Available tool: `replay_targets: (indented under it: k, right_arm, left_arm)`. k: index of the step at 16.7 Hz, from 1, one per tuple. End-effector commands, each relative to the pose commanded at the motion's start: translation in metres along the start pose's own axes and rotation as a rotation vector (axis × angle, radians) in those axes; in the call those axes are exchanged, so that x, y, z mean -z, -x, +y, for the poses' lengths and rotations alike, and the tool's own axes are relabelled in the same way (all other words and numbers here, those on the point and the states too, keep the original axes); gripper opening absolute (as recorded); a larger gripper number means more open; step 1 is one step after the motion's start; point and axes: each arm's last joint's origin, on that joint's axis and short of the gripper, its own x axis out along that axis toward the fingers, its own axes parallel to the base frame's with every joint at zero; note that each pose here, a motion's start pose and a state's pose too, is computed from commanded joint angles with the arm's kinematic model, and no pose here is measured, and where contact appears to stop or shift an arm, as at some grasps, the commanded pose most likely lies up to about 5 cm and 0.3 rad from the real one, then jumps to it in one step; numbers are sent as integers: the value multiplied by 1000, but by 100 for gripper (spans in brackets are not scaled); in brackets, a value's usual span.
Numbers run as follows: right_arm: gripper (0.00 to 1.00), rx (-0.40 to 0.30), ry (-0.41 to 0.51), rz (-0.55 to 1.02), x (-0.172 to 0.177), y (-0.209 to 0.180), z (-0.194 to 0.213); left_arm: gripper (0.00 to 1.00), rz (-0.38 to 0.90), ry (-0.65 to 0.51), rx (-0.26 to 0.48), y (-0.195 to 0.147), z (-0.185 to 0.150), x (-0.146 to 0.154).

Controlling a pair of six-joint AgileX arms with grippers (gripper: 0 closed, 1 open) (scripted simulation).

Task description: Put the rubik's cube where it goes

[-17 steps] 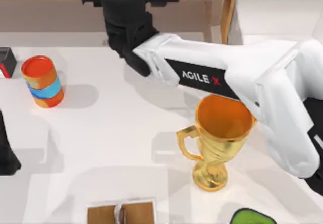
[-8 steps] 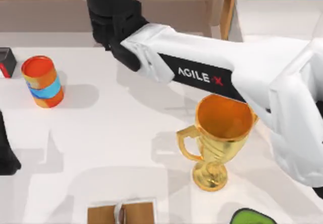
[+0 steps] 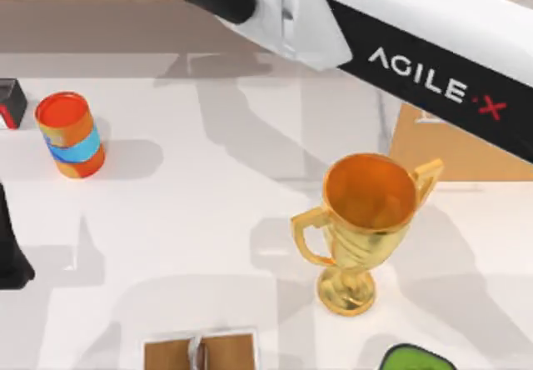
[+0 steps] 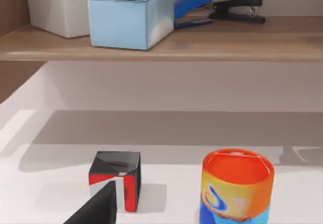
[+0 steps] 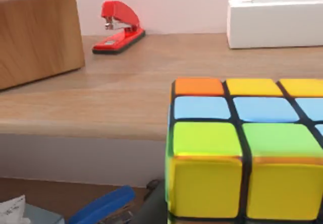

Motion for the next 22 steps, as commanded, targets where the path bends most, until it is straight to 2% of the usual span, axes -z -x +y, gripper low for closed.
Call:
replay_targets:
  k: [2, 5, 8, 11, 14, 17, 19, 22]
  right_arm:
    - [0, -13, 39, 75, -21, 7, -20]
    - [0, -18, 126, 267, -29, 7, -59]
    - [0, 2, 200, 538, -14, -2, -108]
    - [0, 64, 215, 849, 16, -21, -169]
    - [0, 151, 146, 1132, 51, -44, -242]
    - [0, 208, 23, 1357, 91, -62, -311]
    - [0, 209, -58, 1468, 122, -71, -342]
    - [0, 183, -141, 1550, 155, -80, -365]
  left_arm:
    - [100, 0, 0, 0, 0, 0, 0]
    - [100, 0, 0, 0, 0, 0, 0]
    - [100, 0, 0, 0, 0, 0, 0]
    - [100, 0, 0, 0, 0, 0, 0]
    - [100, 0, 0, 0, 0, 0, 0]
    - [100, 0, 0, 0, 0, 0, 0]
    - [100, 0, 0, 0, 0, 0, 0]
    - [100, 0, 0, 0, 0, 0, 0]
